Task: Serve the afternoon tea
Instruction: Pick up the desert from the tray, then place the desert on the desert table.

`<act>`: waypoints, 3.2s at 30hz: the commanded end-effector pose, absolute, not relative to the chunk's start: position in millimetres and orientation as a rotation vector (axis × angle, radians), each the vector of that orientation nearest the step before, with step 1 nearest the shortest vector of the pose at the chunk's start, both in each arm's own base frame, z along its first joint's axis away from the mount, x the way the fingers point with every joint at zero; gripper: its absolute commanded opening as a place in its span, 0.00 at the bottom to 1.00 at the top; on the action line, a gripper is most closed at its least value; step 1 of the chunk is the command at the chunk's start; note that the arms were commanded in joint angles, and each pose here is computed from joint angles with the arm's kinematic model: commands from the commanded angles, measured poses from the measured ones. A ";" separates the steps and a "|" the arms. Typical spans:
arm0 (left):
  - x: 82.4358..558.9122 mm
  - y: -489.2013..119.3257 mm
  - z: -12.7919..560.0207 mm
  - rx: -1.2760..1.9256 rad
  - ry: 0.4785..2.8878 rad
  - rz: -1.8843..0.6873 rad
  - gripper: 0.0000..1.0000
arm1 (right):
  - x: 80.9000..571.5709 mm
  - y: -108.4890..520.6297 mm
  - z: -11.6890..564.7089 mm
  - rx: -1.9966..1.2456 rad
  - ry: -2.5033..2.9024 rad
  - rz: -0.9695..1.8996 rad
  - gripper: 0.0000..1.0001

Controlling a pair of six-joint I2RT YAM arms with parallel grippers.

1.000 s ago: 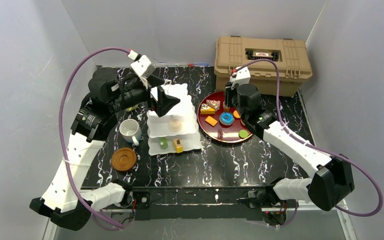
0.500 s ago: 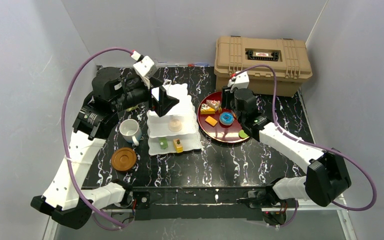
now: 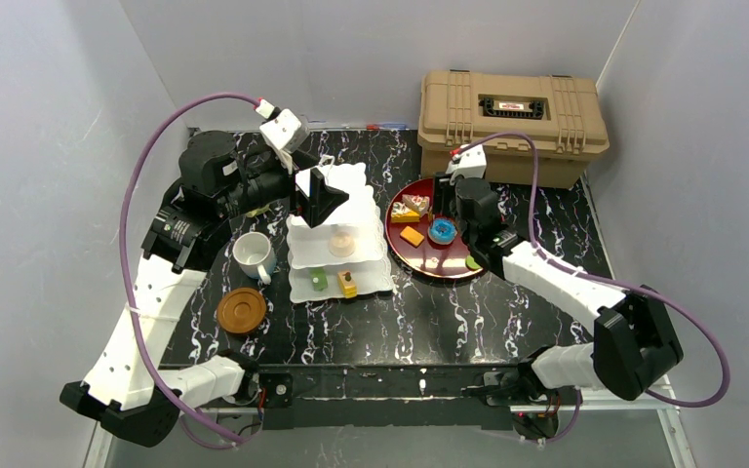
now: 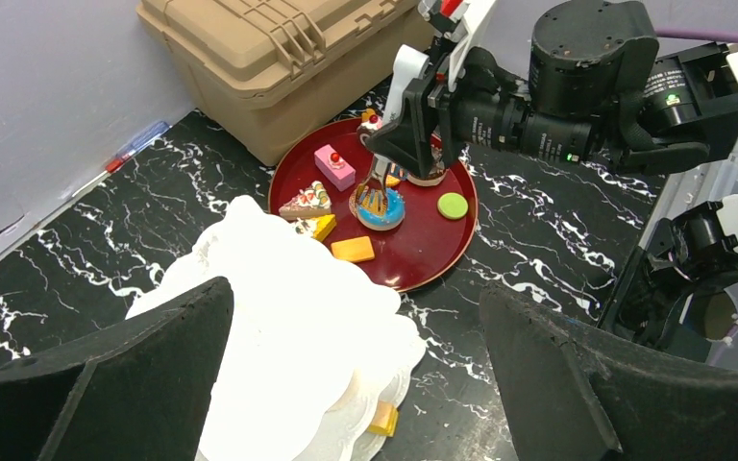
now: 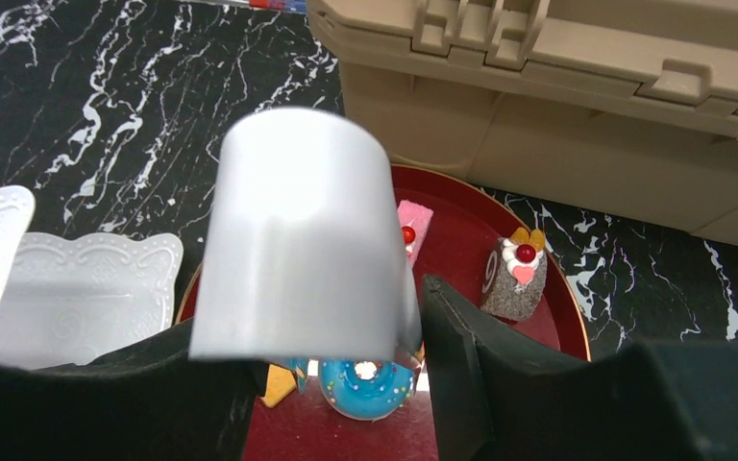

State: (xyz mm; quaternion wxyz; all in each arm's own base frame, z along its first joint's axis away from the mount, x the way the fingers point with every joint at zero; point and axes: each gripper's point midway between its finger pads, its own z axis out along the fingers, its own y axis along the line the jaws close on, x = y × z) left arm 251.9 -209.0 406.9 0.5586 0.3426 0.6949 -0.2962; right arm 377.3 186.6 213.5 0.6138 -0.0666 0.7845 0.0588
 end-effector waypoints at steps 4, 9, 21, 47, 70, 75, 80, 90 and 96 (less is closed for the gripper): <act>246.1 -205.8 417.8 0.815 1.602 -0.686 0.98 | 388.6 182.2 211.9 -0.103 1.772 0.116 0.63; 245.2 -205.4 419.1 0.821 1.599 -0.684 0.98 | 391.7 180.9 204.0 -0.088 1.778 0.117 0.64; 244.7 -206.1 422.7 0.820 1.589 -0.689 0.98 | 391.3 181.5 184.3 -0.097 1.819 0.129 0.64; 241.7 -205.1 427.9 0.818 1.584 -0.693 0.98 | 389.3 186.9 196.0 -0.142 1.805 0.181 0.35; 311.7 -137.6 446.9 0.457 1.724 -0.450 0.98 | 339.6 218.0 361.8 -0.333 1.587 0.438 0.24; 311.1 -133.3 449.0 0.433 1.727 -0.451 0.98 | 317.5 243.3 381.3 -0.404 1.579 0.553 0.24; 311.5 -134.1 443.6 0.414 1.754 -0.469 0.98 | 305.0 274.2 384.1 -0.427 1.552 0.637 0.24; 308.7 -135.1 440.1 0.437 1.759 -0.470 0.98 | 300.5 309.7 374.5 -0.417 1.498 0.755 0.24; 306.7 -139.1 438.0 0.451 1.758 -0.498 0.98 | 302.6 321.1 365.8 -0.417 1.480 0.779 0.24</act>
